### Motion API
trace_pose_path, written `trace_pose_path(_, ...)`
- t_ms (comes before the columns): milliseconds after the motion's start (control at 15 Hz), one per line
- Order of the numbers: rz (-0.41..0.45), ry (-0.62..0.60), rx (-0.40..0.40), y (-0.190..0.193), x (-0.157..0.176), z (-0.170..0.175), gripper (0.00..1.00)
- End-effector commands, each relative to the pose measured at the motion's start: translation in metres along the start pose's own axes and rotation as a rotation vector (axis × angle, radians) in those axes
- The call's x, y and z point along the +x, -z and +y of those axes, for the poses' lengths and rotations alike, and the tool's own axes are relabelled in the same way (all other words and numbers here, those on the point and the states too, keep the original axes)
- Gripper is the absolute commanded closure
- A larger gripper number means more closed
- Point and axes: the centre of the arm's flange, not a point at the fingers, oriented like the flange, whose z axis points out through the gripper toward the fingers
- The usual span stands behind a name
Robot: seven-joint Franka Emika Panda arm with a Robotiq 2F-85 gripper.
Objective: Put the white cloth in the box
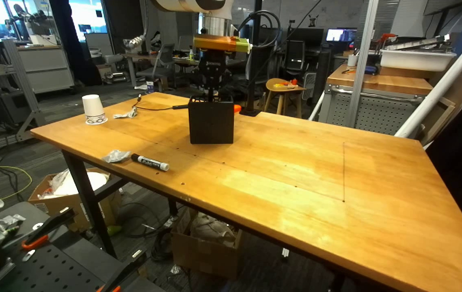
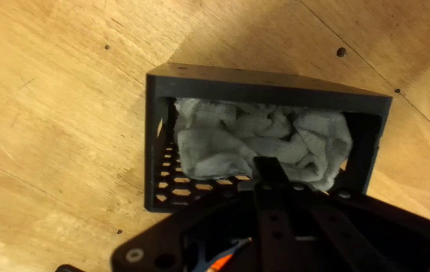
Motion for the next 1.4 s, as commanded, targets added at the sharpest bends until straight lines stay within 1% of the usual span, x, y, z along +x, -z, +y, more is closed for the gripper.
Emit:
trace_pose_path(0,-0.004,0.019,-0.004,-0.007,0.008,0.022,1.0)
trace_pose_path(267,-0.029,0.033,0.04,-0.036,0.013,0.023,1.0)
trace_pose_path(533,-0.062,0.045,0.105,-0.069,0.018,0.012,1.0)
trace_pose_path(800,-0.088,0.047,0.139,-0.078,0.016,0.004,1.0)
trace_pose_path(933,-0.085,0.031,0.151,-0.078,0.012,0.003,1.0)
trace_pose_path(1067,-0.071,0.013,0.14,-0.066,0.008,-0.002,1.0)
trace_pose_path(1333,-0.025,-0.031,0.08,-0.025,-0.003,-0.018,1.0)
